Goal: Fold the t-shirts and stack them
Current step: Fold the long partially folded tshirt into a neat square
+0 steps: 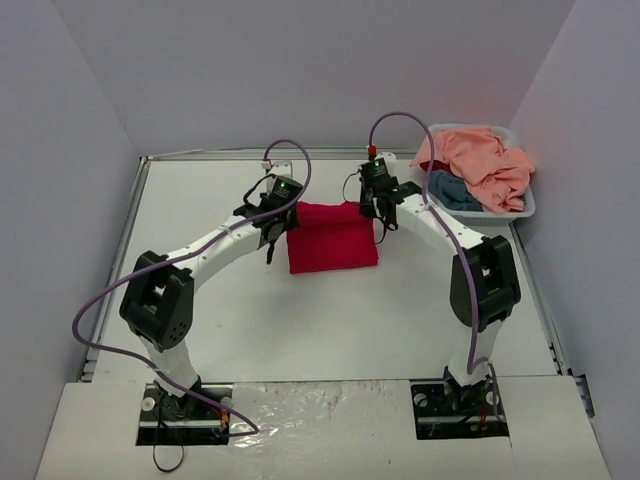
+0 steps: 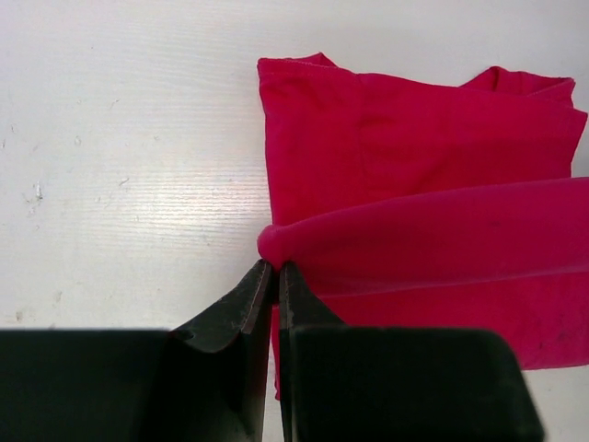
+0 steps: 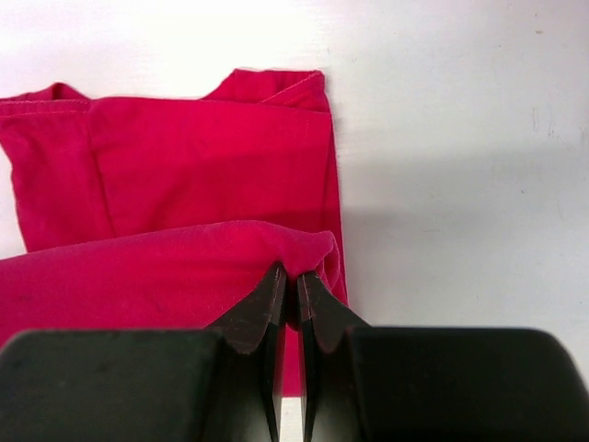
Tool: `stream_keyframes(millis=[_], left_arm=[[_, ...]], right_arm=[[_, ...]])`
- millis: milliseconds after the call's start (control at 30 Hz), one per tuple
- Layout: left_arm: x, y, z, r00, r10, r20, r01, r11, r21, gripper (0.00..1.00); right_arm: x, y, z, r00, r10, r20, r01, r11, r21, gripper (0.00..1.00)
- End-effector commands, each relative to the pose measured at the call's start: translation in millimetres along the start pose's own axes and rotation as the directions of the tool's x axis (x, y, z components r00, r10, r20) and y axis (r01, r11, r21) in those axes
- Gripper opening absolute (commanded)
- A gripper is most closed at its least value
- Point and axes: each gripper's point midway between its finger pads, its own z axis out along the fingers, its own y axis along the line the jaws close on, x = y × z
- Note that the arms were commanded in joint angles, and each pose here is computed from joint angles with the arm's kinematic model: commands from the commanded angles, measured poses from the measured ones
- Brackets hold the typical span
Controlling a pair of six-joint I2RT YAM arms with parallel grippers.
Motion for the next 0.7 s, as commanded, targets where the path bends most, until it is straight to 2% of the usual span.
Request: stream_keyframes(millis=[0, 400, 433, 467, 500, 667], left_arm=[[-36, 6, -4, 0.996, -0.012, 0.084, 0.014, 1.0, -0.028, 0.02], [-36, 7, 17, 0.997, 0.025, 0.074, -0.02, 0.997, -0.069, 0.04], [-36, 8, 19, 0.997, 0.035, 0.073, -0.029, 0.996, -0.08, 0.17], [-41, 7, 20, 0.996, 0.033, 0.082, -0.026, 0.996, -0.088, 0.37], [-39, 11, 24, 0.996, 0.038, 0.074, -0.03, 0.993, -0.113, 0.51], [-51, 11, 17, 0.993, 0.041, 0.11, -0.027, 0.992, -0.123, 0.57]], right_arm=[[-16, -12, 5, 1.0, -0.005, 0.028, 0.004, 0.999, 0.052, 0.0], [-22, -9, 30, 1.0, -0.005, 0.019, 0.004, 0.999, 0.051, 0.0], [-24, -10, 33, 1.0, -0.006, 0.021, 0.005, 0.999, 0.054, 0.15], [-26, -8, 35, 1.0, -0.011, 0.019, 0.01, 0.999, 0.046, 0.34], [-33, -7, 42, 1.0, -0.003, 0.025, 0.002, 0.999, 0.048, 0.49], [-43, 1, 55, 1.0, -0.005, 0.031, 0.004, 1.0, 0.03, 0.67]])
